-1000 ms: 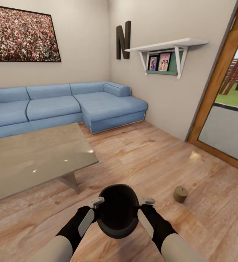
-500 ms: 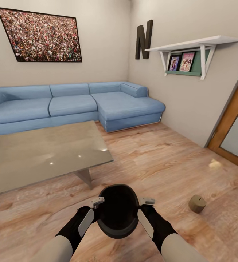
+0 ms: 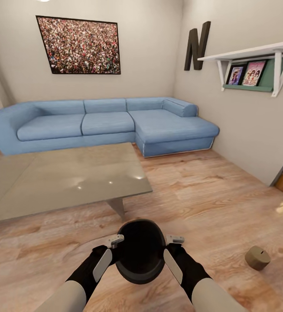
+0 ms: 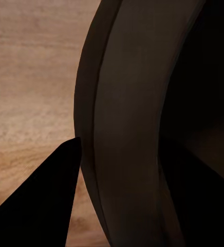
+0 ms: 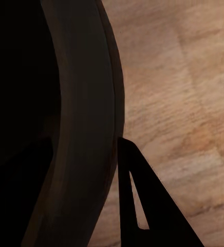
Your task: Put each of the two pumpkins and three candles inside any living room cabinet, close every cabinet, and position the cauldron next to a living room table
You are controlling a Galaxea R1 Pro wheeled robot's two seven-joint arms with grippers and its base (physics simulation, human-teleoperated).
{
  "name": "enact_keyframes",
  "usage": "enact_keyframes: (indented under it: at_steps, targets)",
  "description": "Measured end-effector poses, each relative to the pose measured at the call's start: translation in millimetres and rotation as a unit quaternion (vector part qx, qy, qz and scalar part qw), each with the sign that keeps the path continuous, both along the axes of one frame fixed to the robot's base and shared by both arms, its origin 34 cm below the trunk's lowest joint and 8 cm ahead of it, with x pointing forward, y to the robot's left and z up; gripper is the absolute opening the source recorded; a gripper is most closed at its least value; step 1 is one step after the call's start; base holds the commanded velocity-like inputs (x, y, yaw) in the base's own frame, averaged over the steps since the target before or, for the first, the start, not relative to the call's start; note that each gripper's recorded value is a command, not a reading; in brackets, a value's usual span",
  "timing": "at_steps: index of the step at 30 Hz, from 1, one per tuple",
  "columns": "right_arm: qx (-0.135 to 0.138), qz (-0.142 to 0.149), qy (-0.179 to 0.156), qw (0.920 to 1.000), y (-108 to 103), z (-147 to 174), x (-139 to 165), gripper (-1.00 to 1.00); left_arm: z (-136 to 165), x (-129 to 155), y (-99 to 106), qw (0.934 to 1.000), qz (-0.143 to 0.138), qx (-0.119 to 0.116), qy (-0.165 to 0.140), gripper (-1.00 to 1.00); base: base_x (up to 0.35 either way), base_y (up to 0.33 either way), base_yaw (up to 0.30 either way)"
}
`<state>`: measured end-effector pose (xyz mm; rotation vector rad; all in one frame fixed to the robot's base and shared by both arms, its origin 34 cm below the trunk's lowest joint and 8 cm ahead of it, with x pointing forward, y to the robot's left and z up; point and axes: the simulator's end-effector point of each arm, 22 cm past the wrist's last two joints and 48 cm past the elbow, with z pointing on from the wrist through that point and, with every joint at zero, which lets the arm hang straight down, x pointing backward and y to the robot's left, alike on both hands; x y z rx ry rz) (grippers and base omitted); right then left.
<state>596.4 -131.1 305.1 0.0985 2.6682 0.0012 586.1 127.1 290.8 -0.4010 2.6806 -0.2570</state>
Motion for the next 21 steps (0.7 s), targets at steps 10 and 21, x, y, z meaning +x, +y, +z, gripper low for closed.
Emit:
enact_keyframes:
  at_steps: [10, 21]
  targets:
    - [0.0, 0.0, 0.0, 1.0, -0.2, 0.1, 0.3, -1.0, 0.0, 0.2, -0.3, 1.0, 0.0, 0.0, 0.0, -1.0, 0.0, 0.0, 0.187]
    - [0.0, 0.0, -0.001, 1.0, -0.1, 0.4, 0.4, -1.0, 0.0, 0.2, -0.1, 1.0, 0.0, -0.001, 0.0, -1.0, 0.0, 0.0, 0.095]
